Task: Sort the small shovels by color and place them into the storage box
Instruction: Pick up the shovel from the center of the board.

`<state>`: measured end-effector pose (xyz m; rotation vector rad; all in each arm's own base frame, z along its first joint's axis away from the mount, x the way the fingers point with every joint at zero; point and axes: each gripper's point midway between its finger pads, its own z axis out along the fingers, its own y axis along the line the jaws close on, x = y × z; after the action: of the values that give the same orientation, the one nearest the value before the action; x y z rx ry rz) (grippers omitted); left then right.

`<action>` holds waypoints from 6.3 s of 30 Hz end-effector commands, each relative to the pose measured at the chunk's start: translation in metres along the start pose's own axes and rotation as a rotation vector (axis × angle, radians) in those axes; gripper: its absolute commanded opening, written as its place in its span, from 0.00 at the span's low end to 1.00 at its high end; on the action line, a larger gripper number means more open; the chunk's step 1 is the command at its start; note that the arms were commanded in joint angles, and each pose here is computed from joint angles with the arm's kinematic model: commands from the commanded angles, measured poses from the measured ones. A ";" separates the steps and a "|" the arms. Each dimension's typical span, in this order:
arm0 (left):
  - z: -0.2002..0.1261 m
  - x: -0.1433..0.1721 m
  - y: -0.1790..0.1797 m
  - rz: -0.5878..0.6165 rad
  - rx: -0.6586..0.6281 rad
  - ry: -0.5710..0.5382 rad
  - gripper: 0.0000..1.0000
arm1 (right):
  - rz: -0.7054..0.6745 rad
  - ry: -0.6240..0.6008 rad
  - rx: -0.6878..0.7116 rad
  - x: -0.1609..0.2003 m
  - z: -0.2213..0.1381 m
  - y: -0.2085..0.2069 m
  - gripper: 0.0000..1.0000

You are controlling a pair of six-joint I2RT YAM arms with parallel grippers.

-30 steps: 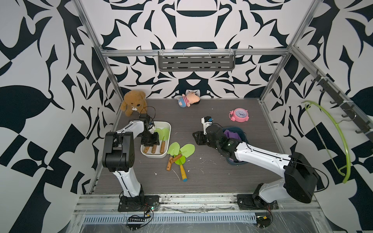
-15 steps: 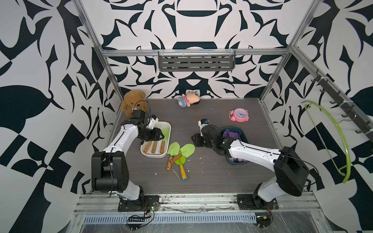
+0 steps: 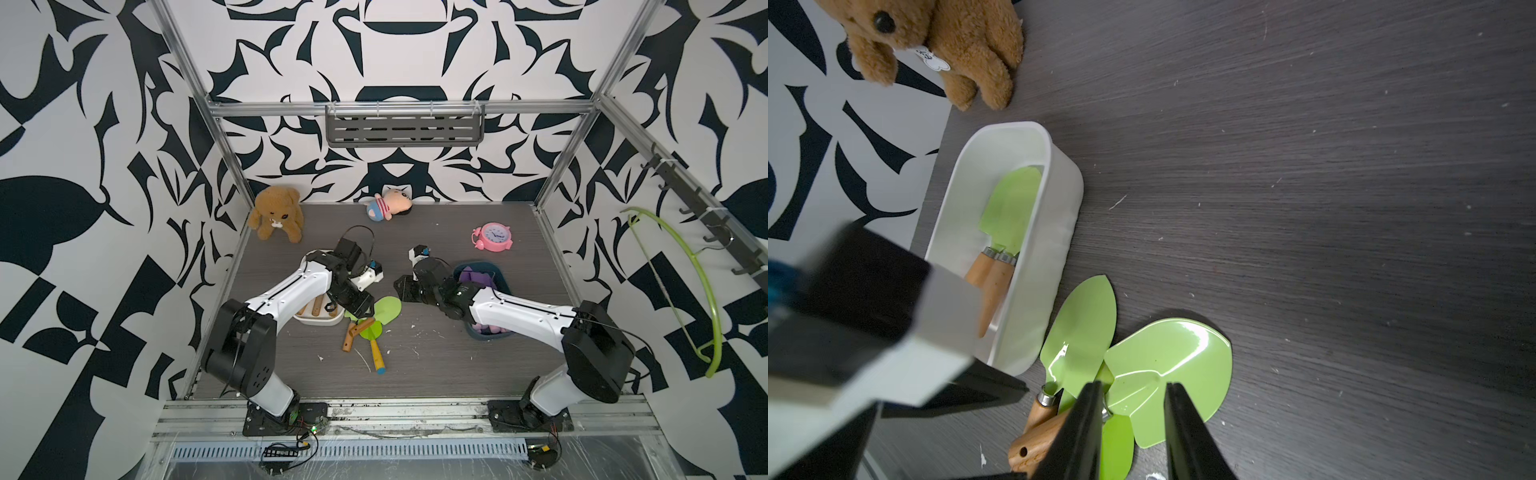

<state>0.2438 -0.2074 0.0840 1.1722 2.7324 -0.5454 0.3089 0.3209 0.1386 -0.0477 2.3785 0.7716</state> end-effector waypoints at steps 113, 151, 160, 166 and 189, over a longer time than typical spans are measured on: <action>-0.053 -0.024 0.019 -0.110 -0.064 -0.192 0.00 | 0.200 -0.184 -0.306 -0.060 -0.002 0.070 0.33; -0.058 -0.028 0.007 -0.099 -0.008 -0.233 0.00 | 0.247 -0.156 -0.241 -0.059 0.014 0.064 0.33; -0.061 -0.029 0.000 -0.100 0.034 -0.257 0.11 | 0.232 -0.146 -0.260 -0.057 0.017 0.066 0.02; -0.067 -0.031 0.006 -0.191 0.109 -0.303 0.38 | 0.187 -0.167 -0.297 -0.059 0.010 0.071 0.00; -0.060 -0.030 -0.002 -0.257 0.255 -0.307 0.41 | 0.112 -0.241 -0.452 -0.080 -0.015 0.100 0.00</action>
<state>0.2709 -0.2035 0.1495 0.7043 2.6021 -0.9826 0.3431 0.3809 0.1821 0.0255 2.1476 1.1576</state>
